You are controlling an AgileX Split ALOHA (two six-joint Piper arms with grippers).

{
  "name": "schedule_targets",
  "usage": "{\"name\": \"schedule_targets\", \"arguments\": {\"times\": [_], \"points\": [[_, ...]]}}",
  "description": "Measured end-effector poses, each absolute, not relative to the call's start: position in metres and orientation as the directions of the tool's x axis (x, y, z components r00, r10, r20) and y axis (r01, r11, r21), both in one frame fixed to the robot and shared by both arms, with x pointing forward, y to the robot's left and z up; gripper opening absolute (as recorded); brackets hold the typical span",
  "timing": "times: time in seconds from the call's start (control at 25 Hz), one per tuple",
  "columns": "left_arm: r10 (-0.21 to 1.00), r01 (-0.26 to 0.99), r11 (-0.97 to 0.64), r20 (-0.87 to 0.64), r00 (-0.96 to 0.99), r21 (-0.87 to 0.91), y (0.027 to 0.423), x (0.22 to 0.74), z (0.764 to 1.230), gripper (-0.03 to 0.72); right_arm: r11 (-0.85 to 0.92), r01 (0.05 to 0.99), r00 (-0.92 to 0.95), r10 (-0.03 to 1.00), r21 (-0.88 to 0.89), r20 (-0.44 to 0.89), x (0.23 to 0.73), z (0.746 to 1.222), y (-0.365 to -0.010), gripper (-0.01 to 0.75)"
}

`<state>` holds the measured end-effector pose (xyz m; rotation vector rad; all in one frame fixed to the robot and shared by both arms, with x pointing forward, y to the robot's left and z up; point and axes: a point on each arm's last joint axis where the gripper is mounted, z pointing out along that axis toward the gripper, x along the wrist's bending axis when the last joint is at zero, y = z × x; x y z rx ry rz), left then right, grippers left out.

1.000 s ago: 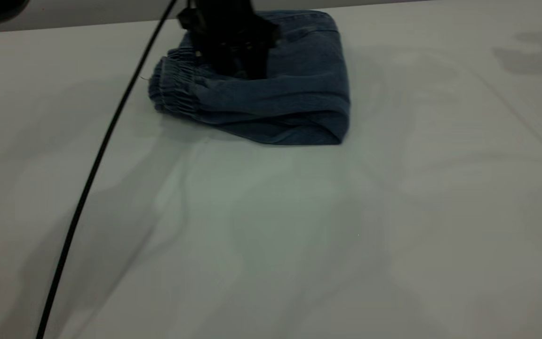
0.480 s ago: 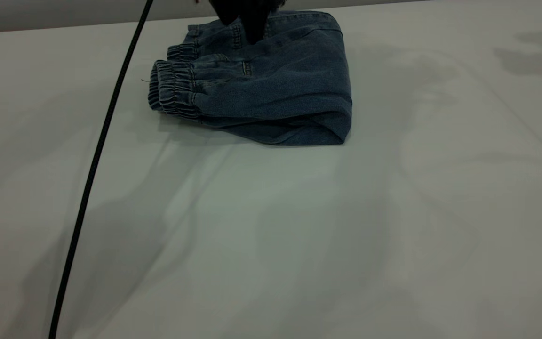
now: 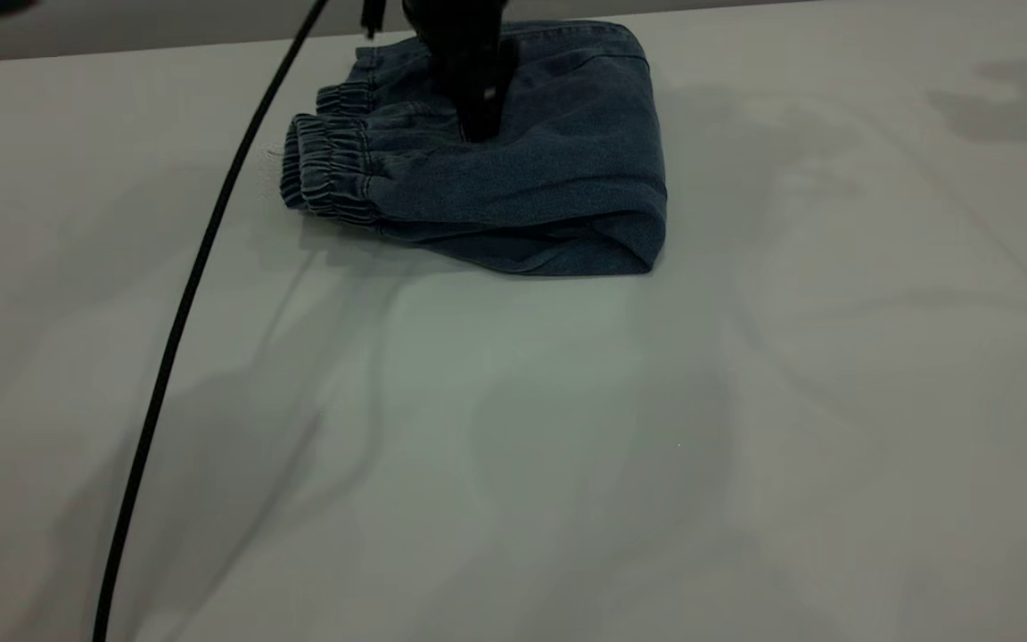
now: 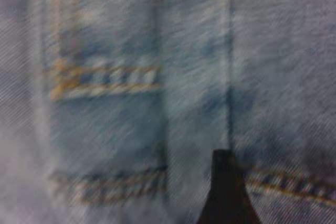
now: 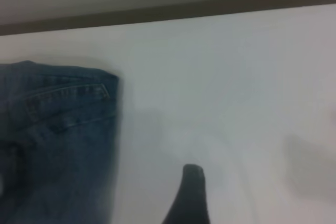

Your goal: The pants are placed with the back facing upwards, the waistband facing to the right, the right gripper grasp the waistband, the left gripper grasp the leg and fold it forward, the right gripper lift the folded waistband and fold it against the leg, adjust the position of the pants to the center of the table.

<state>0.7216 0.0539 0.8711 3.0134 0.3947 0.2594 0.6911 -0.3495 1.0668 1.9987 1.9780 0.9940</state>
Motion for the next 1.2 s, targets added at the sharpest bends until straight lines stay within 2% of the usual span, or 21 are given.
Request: {"name": "schedule_targets", "arguments": {"times": [0.12, 0.24, 0.84, 1.0, 1.2], "points": [[0.216, 0.202, -0.973, 0.135, 0.967, 0.111, 0.052, 0.72, 0.861, 0.446, -0.116, 0.833, -0.095, 0.933, 0.541, 0.346, 0.691, 1.067, -0.349, 0.573], [0.227, 0.216, -0.971, 0.118, 0.967, 0.1, 0.054, 0.72, 0.847, 0.446, -0.117, 0.833, -0.094, 0.933, 0.54, 0.347, 0.691, 1.067, -0.349, 0.573], [0.576, 0.567, -0.812, 0.034, 0.817, 0.135, 0.043, 0.714, 0.838, 0.443, -0.12, 0.83, -0.093, 0.933, 0.545, 0.347, 0.691, 1.067, -0.349, 0.573], [0.575, 0.564, -0.813, 0.039, 0.818, 0.147, 0.034, 0.71, 0.847, 0.443, -0.122, 0.827, -0.092, 0.934, 0.549, 0.346, 0.692, 1.067, -0.349, 0.573], [0.557, 0.536, -0.818, 0.054, 0.829, 0.209, 0.03, 0.71, 0.882, 0.443, -0.123, 0.823, -0.091, 0.935, 0.554, 0.342, 0.692, 1.068, -0.35, 0.573]]}}
